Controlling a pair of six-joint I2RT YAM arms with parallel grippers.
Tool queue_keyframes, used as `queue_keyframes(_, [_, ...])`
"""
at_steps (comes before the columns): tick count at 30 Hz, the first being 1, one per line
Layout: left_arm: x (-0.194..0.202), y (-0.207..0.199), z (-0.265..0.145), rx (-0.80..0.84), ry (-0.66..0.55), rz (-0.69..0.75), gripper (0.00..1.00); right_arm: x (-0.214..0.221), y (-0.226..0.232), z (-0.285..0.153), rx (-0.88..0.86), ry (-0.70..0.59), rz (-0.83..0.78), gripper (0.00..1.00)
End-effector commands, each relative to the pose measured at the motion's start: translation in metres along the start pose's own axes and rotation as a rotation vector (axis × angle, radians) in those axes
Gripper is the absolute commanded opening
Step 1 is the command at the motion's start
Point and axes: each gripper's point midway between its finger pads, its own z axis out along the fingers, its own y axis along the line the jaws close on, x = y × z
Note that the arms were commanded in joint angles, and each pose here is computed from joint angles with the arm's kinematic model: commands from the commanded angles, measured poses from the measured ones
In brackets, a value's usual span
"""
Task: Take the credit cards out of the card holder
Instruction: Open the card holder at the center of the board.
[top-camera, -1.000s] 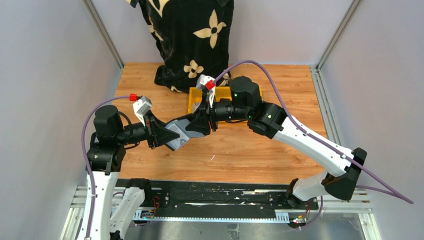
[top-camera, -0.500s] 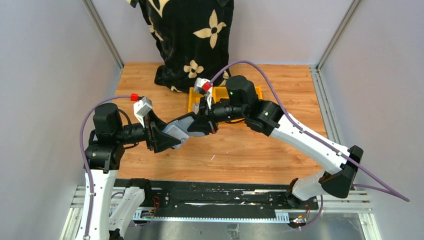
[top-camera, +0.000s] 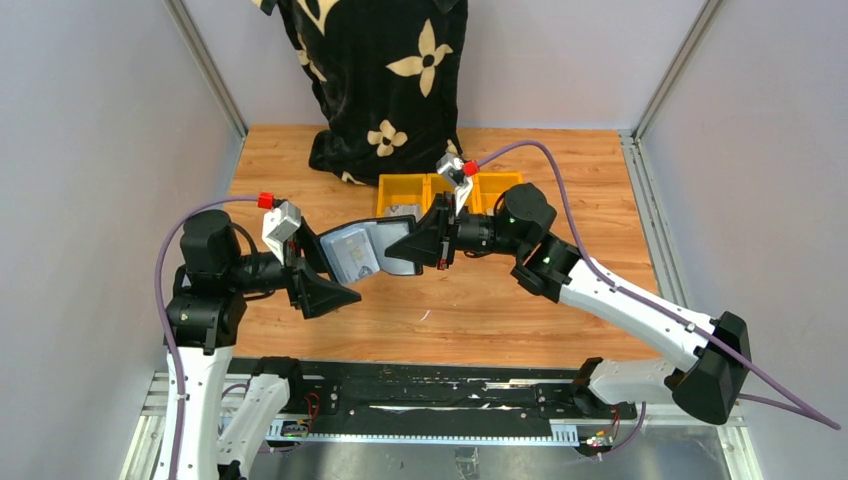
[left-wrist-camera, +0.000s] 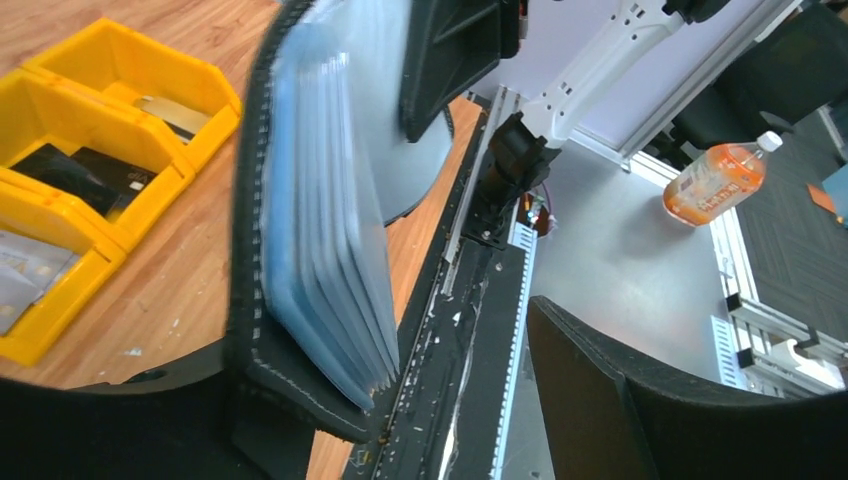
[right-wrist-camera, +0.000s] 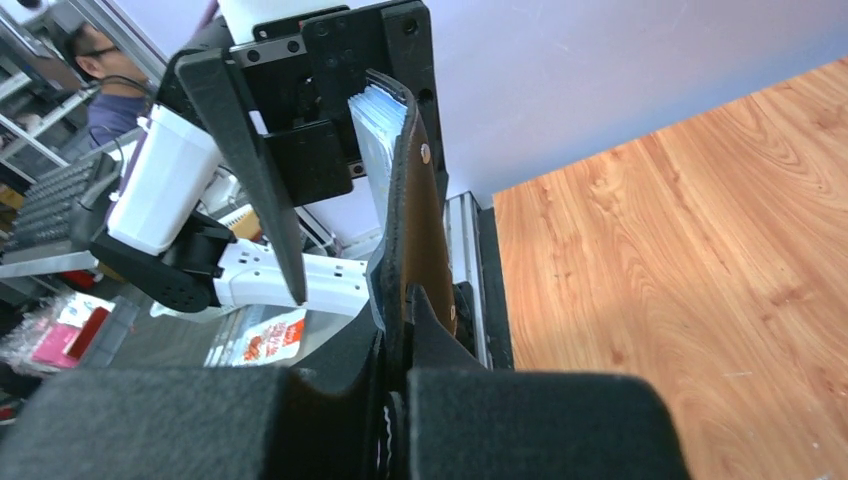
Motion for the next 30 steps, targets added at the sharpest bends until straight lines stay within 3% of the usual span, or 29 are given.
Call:
queue_keyframes(1, [-0.021, 0.007, 0.001, -0.057, -0.046, -0.011, 0.72, -0.033, 0.025, -0.005, -0.067, -0.153, -0.021, 0.0])
queue_keyframes(6, [-0.063, -0.009, 0.002, -0.003, -0.261, 0.019, 0.67, -0.03, 0.03, -0.008, -0.086, -0.167, -0.011, 0.0])
queue_keyframes(9, [-0.065, -0.012, 0.002, 0.02, -0.272, -0.011, 0.6, -0.031, 0.033, -0.01, -0.089, -0.179, -0.006, 0.0])
queue_keyframes(18, [-0.076, -0.001, 0.004, -0.012, -0.298, -0.06, 0.12, -0.024, 0.03, -0.01, -0.091, -0.176, 0.016, 0.01])
queue_keyframes(21, [-0.075, 0.01, 0.003, -0.08, -0.295, -0.075, 0.03, -0.019, 0.024, -0.01, -0.054, -0.149, 0.02, 0.17])
queue_keyframes(23, [-0.068, 0.02, 0.002, -0.146, -0.268, -0.074, 0.0, -0.019, 0.012, -0.014, 0.01, -0.131, 0.015, 0.38])
queue_keyframes(26, [-0.054, 0.044, -0.003, -0.285, -0.21, -0.075, 0.0, -0.033, -0.02, -0.03, 0.22, -0.121, -0.01, 0.59])
queue_keyframes(30, [-0.031, 0.083, -0.013, -0.475, -0.122, -0.13, 0.0, -0.066, -0.032, -0.048, 0.403, -0.165, -0.061, 0.66])
